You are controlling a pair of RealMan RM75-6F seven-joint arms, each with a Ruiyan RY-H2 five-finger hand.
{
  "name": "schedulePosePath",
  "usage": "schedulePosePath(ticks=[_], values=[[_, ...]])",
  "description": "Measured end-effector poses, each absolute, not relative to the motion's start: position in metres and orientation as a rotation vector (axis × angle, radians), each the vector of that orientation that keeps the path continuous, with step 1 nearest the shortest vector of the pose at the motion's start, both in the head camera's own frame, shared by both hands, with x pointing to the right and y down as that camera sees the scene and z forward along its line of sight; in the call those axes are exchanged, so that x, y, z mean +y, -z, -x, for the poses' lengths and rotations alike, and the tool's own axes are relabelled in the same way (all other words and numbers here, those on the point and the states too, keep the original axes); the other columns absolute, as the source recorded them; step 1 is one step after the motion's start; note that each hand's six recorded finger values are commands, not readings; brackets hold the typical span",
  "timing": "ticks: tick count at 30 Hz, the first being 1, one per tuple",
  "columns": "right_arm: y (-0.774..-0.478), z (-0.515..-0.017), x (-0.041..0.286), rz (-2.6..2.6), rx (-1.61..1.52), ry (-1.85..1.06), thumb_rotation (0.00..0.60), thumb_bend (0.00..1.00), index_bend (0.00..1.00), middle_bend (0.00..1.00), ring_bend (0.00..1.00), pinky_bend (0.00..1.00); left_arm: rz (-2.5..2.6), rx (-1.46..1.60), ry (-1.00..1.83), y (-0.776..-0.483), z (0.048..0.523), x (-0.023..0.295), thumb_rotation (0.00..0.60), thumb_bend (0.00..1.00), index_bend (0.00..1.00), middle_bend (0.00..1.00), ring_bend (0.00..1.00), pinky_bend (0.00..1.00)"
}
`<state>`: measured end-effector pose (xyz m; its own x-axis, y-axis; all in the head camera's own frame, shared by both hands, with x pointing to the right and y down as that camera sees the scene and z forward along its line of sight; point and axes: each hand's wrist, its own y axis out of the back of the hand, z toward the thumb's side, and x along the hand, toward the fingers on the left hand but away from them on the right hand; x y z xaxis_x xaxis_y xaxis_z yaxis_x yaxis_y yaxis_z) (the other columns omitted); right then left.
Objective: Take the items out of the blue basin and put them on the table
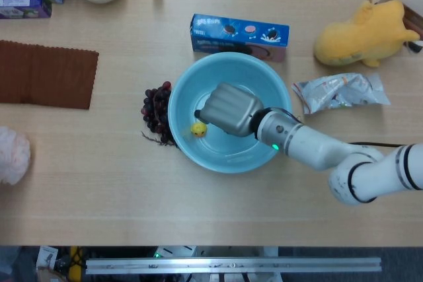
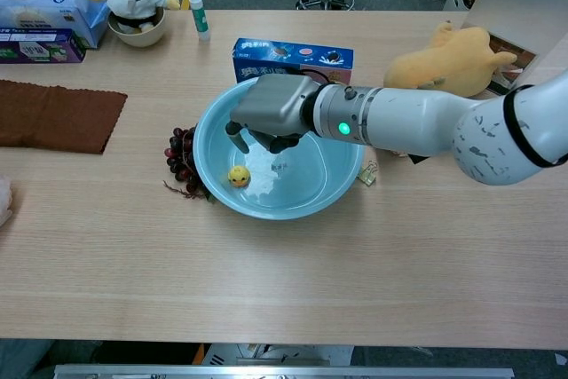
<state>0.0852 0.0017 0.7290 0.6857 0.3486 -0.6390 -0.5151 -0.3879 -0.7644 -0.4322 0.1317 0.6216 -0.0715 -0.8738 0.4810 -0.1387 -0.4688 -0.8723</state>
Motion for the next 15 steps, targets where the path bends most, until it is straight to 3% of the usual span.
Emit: schedulePosePath(ticks=[15], values=[[-0.756,-0.063,0.016,1.691,0.185,-0.948,0.590,1.00,0.40,1.00,0.82,0.71,1.608,1.112,1.610,-0.623,0.438,0.133,0.600,0.27,0.19,0.25,0.23,0.33]])
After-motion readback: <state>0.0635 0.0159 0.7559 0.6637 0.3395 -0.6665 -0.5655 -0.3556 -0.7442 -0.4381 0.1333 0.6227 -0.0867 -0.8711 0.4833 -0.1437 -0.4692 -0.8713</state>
